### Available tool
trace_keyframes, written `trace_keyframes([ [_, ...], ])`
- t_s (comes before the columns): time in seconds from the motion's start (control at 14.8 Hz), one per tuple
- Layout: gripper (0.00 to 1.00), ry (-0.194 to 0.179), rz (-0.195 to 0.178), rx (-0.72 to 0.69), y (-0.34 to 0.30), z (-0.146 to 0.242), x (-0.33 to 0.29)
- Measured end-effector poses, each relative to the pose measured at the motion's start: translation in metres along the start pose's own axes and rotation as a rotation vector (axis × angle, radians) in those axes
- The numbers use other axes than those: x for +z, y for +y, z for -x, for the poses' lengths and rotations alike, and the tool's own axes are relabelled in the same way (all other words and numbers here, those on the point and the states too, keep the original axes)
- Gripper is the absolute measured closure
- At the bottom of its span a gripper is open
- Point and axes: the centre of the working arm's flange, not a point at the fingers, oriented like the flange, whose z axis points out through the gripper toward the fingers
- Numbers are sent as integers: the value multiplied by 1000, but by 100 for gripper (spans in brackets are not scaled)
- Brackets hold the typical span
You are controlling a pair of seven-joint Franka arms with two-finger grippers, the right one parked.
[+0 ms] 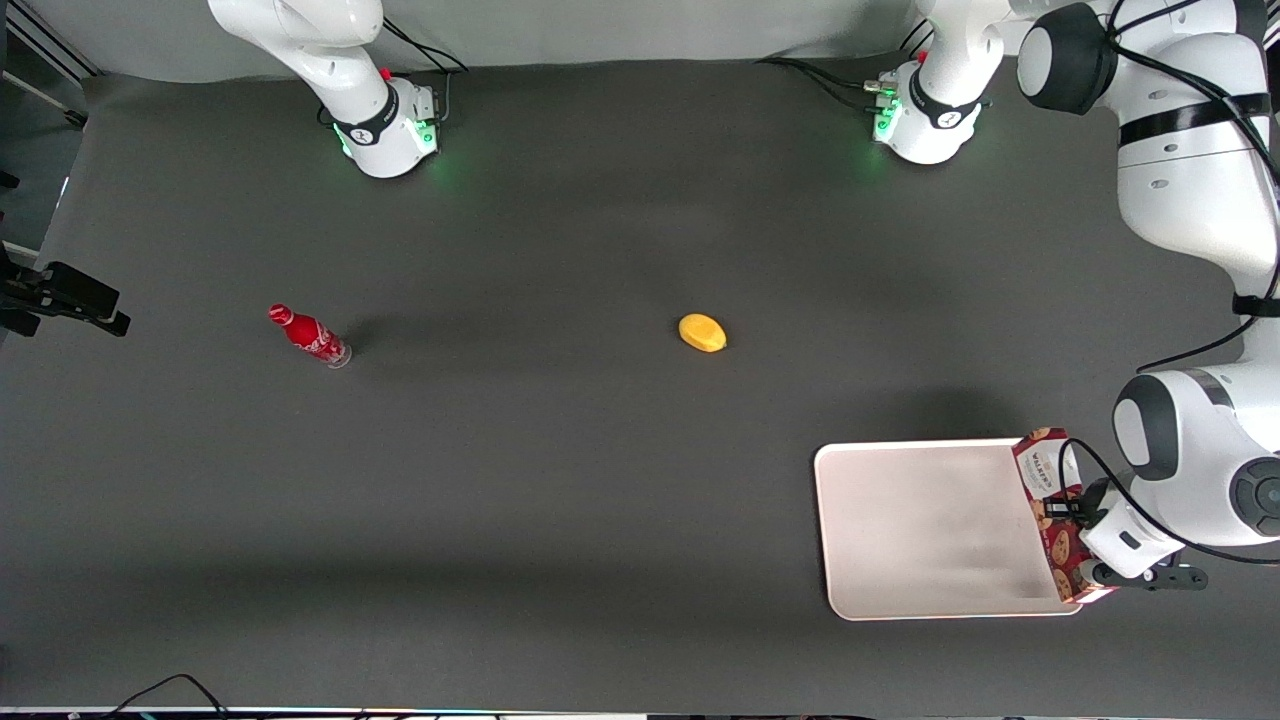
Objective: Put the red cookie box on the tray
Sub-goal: 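Carry the held cookie box over to the white tray, then lower the cookie box onto the tray and open the left gripper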
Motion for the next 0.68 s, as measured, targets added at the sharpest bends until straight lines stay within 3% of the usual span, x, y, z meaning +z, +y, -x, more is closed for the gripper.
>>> trace_keyframes([
  [0.14, 94, 24, -4, -1, -1, -3, 3],
  [0.41, 93, 29, -6, -2, 0, -5, 15],
  [0.68, 55, 27, -8, -3, -2, -4, 17],
])
